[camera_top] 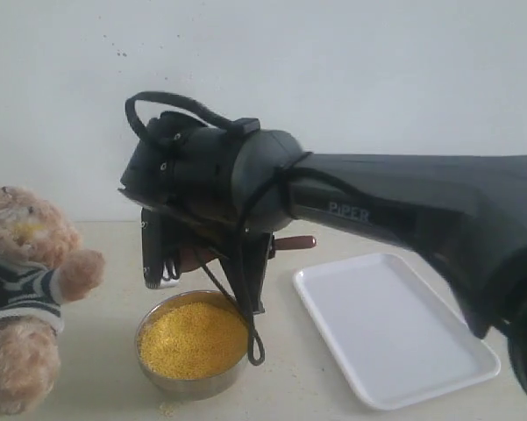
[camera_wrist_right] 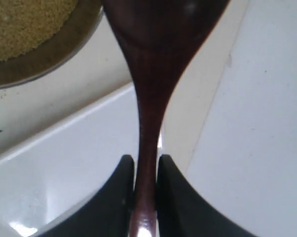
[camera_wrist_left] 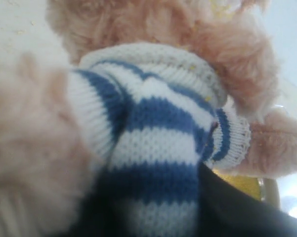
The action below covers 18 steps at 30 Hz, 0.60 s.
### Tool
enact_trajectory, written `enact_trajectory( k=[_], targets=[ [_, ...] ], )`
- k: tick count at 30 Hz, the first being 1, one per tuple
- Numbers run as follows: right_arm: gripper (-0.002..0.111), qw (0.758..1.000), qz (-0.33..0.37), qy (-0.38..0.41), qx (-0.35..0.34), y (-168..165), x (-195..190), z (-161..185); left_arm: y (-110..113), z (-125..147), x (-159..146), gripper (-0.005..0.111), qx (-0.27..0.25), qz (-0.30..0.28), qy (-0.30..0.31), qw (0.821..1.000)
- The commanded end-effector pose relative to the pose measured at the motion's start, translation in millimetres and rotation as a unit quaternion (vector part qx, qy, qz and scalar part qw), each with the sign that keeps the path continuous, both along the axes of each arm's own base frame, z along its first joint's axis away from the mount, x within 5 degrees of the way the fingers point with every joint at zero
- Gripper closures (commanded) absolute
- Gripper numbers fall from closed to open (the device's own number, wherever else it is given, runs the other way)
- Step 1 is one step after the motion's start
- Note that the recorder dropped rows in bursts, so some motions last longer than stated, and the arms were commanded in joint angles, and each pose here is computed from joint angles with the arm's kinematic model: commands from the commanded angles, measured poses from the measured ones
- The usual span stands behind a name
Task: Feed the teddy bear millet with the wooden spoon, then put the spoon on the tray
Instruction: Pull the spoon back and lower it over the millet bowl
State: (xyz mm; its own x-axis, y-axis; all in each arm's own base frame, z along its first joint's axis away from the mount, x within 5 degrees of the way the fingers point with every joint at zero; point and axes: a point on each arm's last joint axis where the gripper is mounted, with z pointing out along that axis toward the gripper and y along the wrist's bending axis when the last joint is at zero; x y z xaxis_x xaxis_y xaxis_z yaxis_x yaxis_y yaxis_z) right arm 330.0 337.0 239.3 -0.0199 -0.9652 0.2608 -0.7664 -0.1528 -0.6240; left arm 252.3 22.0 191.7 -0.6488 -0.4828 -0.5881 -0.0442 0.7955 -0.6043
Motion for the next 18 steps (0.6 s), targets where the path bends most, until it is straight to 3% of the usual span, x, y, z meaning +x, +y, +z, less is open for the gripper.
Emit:
enact_trajectory(
  k=[1, 7, 10, 18],
  targets=[
    [0.109, 1.0, 0.029, -0.003, -0.005, 8, 8, -16, 4, -5, -3, 0.103, 0.021, 0.019, 0.013, 1.0],
    [0.109, 0.999, 0.039, 0.033, -0.002, 5, 10, -43, 4, -5, -3, 0.103, 0.021, 0.021, 0.013, 0.999],
    [0.109, 0.998, 0.039, 0.043, -0.033, -3, 10, -53, 4, -5, -3, 0.103, 0.021, 0.021, 0.013, 0.999],
    [0.109, 0.997, 0.05, 0.035, -0.052, -6, 11, -60, 4, -5, -3, 0.103, 0.021, 0.021, 0.013, 0.999]
  ],
)
